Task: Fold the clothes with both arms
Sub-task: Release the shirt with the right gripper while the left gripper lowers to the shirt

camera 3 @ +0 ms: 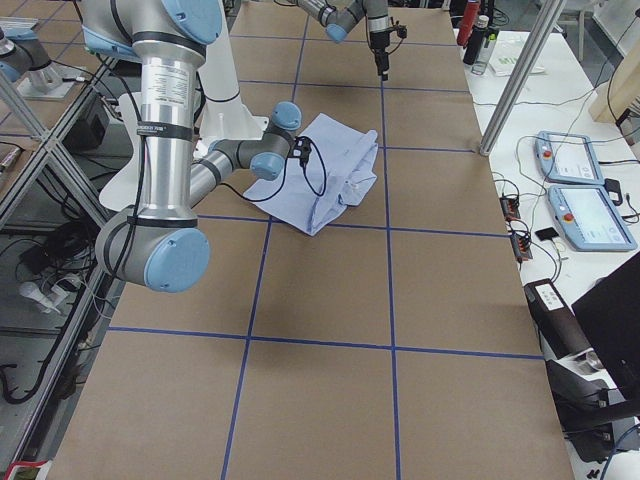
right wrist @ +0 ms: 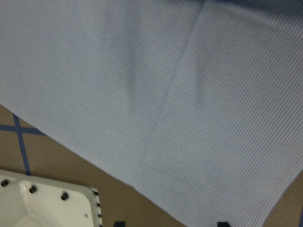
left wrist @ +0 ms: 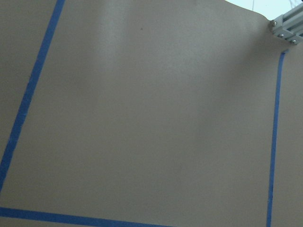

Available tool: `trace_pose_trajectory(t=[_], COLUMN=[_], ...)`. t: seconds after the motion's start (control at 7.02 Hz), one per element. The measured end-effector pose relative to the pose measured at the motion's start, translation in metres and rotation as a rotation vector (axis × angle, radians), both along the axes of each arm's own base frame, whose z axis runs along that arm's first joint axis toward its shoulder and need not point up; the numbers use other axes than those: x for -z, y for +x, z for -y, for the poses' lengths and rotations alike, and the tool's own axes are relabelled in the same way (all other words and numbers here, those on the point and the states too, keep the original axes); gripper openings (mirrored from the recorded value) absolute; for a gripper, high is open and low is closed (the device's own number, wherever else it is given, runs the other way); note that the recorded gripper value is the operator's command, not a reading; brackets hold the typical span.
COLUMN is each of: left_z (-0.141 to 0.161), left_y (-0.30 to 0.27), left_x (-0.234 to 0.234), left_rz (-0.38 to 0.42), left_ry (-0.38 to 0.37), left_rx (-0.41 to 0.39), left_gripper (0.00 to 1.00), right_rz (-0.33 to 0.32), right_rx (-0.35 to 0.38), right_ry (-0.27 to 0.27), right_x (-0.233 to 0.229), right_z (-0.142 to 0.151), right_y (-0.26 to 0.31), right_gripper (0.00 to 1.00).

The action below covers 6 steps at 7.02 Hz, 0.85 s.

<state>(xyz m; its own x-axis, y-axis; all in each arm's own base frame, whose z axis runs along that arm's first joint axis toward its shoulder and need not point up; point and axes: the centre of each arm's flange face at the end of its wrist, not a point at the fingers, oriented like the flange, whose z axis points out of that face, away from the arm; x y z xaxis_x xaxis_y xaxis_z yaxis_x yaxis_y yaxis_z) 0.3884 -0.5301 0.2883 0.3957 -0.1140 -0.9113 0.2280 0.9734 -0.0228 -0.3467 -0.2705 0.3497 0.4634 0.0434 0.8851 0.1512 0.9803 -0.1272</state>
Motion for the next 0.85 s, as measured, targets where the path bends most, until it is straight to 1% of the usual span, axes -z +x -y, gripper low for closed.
trace_pose_trajectory(t=[0.14, 0.28, 0.43, 0.57, 0.71, 0.85], left_z=[-0.037, -0.075, -0.111, -0.139, -0.161, -0.175], left_y=[0.028, 0.058, 0.086, 0.109, 0.130, 0.145], left_x=[0.002, 0.008, 0.014, 0.015, 0.011, 0.005], left_rz=[-0.014, -0.031, -0.046, -0.040, -0.014, 0.010], left_ry=[-0.039, -0.097, -0.167, -0.221, -0.249, -0.262], left_rx=[-0.025, -0.041, -0.054, -0.059, -0.061, -0.067], left_gripper=[0.99, 0.99, 0.96, 0.94, 0.93, 0.92], right_rz=[0.012, 0.028, 0.046, 0.065, 0.081, 0.091], right_rx=[-0.108, -0.198, -0.258, -0.290, -0.306, -0.314], right_ry=[0.046, 0.096, 0.132, 0.151, 0.163, 0.169], right_x=[0.013, 0.029, 0.044, 0.056, 0.066, 0.071], right_z=[0.027, 0.047, 0.061, 0.070, 0.076, 0.079], right_y=[0.008, 0.012, 0.014, 0.018, 0.020, 0.020], right_gripper=[1.00, 1.00, 1.00, 1.00, 1.00, 1.00])
